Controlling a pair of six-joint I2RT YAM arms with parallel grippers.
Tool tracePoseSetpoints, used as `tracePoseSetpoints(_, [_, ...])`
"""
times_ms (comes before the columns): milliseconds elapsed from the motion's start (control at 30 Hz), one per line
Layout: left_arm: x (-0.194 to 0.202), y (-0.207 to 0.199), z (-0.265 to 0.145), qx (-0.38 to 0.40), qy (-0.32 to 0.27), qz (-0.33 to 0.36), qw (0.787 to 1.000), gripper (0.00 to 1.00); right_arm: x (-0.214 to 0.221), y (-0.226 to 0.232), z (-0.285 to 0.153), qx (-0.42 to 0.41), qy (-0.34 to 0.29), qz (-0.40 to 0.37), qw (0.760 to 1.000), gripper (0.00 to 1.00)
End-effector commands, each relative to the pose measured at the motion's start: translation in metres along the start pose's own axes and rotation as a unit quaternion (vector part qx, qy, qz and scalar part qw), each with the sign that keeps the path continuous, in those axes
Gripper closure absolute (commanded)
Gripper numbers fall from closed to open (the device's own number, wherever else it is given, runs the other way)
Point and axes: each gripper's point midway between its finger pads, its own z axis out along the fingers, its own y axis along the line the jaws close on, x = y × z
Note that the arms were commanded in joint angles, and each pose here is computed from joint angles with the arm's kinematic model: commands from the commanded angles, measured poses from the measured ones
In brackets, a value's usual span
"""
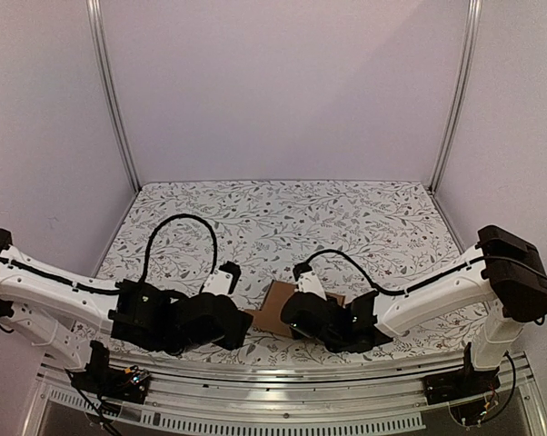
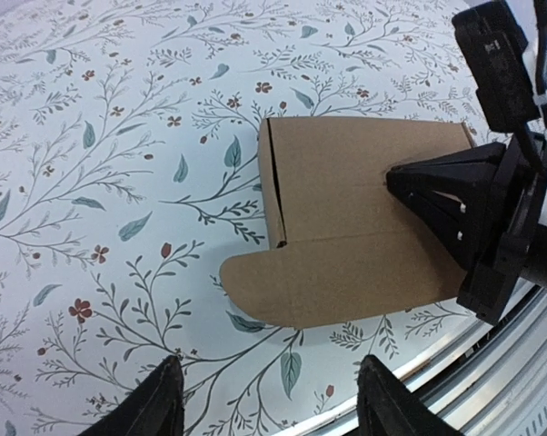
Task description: Fold the paper box
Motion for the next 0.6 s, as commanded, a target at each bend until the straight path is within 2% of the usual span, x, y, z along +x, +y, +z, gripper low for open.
tracePoseSetpoints(0, [-0.011,0.006,0.007,0.051,0.007,-0.027,0.998,0.36,0.046,0.001,0.008,-0.035,0.094,-0.075,0.992,1.00])
tracePoseSetpoints(333, [-0.027,0.040,0.021,0.078,0.025,-0.100,0.992,0.34,0.033,0.039,0.022,-0.153,0.146,-0.135,0.968,1.00])
tracePoseSetpoints(567, [-0.015,0.063,0.038,0.063,0.037,-0.123,0.990,0.32,0.006,0.041,0.037,-0.185,0.167,-0.162,0.955,1.00])
